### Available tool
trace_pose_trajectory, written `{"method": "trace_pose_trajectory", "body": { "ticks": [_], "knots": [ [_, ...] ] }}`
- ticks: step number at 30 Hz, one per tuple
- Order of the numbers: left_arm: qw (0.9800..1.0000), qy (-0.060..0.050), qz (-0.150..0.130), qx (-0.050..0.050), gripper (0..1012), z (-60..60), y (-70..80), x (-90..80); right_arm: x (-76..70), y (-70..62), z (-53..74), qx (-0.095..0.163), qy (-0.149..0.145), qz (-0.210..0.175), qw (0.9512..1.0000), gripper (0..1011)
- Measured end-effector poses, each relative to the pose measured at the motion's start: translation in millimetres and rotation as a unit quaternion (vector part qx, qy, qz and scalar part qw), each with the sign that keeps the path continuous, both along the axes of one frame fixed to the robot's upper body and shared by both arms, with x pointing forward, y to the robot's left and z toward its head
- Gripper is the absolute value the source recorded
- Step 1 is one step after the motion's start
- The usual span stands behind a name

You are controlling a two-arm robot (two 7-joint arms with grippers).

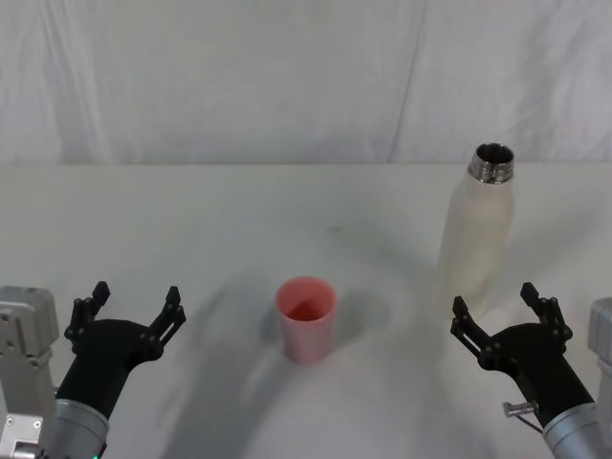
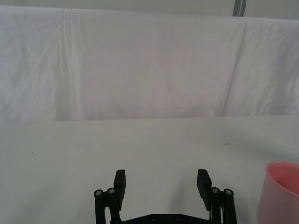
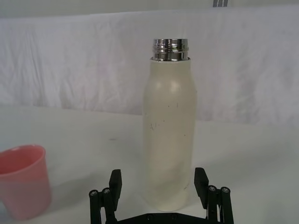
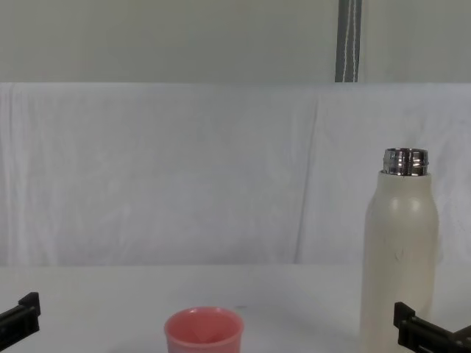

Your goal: Grasp the thermos with one hand and pour water into the cup lid.

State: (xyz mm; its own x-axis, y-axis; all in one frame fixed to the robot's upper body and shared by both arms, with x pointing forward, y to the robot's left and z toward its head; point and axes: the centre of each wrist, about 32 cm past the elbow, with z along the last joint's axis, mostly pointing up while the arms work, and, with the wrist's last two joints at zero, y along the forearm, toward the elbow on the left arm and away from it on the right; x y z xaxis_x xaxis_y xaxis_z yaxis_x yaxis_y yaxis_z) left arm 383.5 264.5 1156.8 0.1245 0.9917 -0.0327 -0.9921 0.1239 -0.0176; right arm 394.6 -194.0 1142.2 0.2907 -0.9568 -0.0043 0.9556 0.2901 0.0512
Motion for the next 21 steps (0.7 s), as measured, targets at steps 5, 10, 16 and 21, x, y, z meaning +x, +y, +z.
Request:
{"method": "trace_pose_trajectory", "body": {
  "ticks": [5,10,16,21],
  "knots": [
    [1.0,0.0,0.0,0.0,1001,0.0,0.0,0.0,6.1,-3.4,-0.2,0.017,0.006,0.01,0.9998,1001],
    [1.0,0.0,0.0,0.0,1001,0.0,0.0,0.0,14.7,-7.0,1.5,0.024,0.008,0.019,0.9995,1001],
    [1.0,0.0,0.0,0.0,1001,0.0,0.0,0.0,27.7,-13.2,6.2,0.026,0.007,0.021,0.9994,1001],
    [1.0,0.0,0.0,0.0,1001,0.0,0.0,0.0,36.8,-17.3,10.4,0.025,0.005,0.021,0.9995,1001]
  ]
}}
